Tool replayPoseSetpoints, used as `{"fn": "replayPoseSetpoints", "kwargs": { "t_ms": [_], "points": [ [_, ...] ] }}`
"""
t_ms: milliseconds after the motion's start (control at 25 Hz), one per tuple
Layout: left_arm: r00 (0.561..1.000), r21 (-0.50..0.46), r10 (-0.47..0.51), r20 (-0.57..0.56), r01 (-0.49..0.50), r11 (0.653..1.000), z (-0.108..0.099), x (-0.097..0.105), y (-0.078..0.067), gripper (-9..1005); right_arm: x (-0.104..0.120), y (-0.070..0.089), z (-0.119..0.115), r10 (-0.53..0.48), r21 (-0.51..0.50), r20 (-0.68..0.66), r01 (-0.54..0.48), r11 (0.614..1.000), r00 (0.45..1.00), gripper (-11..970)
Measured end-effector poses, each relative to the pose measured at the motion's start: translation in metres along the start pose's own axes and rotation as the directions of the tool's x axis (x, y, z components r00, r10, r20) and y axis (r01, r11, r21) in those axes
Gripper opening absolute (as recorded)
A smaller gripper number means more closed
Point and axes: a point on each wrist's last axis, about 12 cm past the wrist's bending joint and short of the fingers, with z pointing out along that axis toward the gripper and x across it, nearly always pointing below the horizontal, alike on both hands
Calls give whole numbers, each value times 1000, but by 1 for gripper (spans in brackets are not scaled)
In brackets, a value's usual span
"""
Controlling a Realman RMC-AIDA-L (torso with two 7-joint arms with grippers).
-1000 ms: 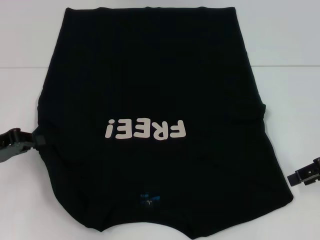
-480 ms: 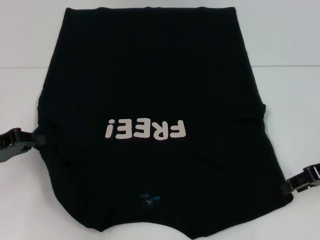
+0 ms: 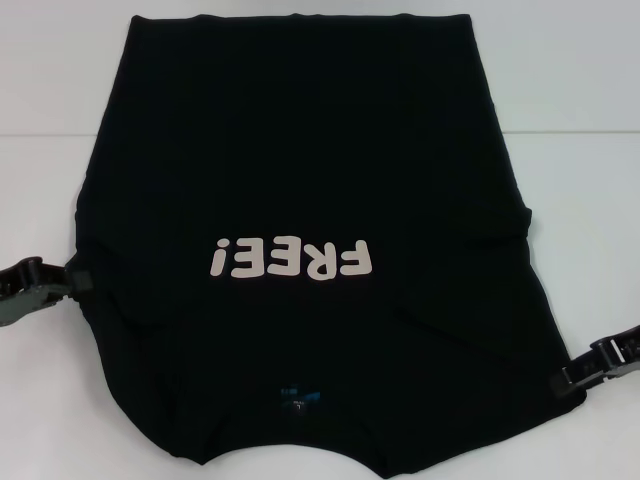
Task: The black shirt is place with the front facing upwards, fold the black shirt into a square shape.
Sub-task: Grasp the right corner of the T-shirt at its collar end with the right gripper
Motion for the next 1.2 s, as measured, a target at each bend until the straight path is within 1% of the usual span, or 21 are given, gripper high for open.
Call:
{"fn": "replayPoseSetpoints", "kwargs": {
  "t_ms": [280, 560, 800, 880, 1000, 1200],
  "points": [
    [1000, 6, -8, 10, 8, 1000, -1, 1, 1, 33, -4, 6, 8, -19, 24, -27, 20, 1000, 999, 581],
    [1000, 8, -11, 14, 11, 1000, -2, 2, 1, 33, -12, 19, 11, -40, -22, -9, 39, 999, 999, 580],
    [1000, 14, -12, 14, 12, 1000, 1, 0, 0, 32, -19, 32, 19, -78, -36, -22, 77, 996, 997, 581],
    [1000, 14, -11, 14, 11, 1000, 1, 0, 0, 32, -19, 34, 21, -83, -35, -33, 82, 996, 996, 581],
    [1000, 14, -11, 16, 11, 1000, 1, -1, 0, 32, -17, 31, 17, -71, -35, -43, 70, 997, 997, 581],
    [1000, 14, -13, 23, 13, 1000, 0, -2, 0, 32, -11, 18, 2, -26, -20, -51, 25, 999, 998, 582]
  ]
}}
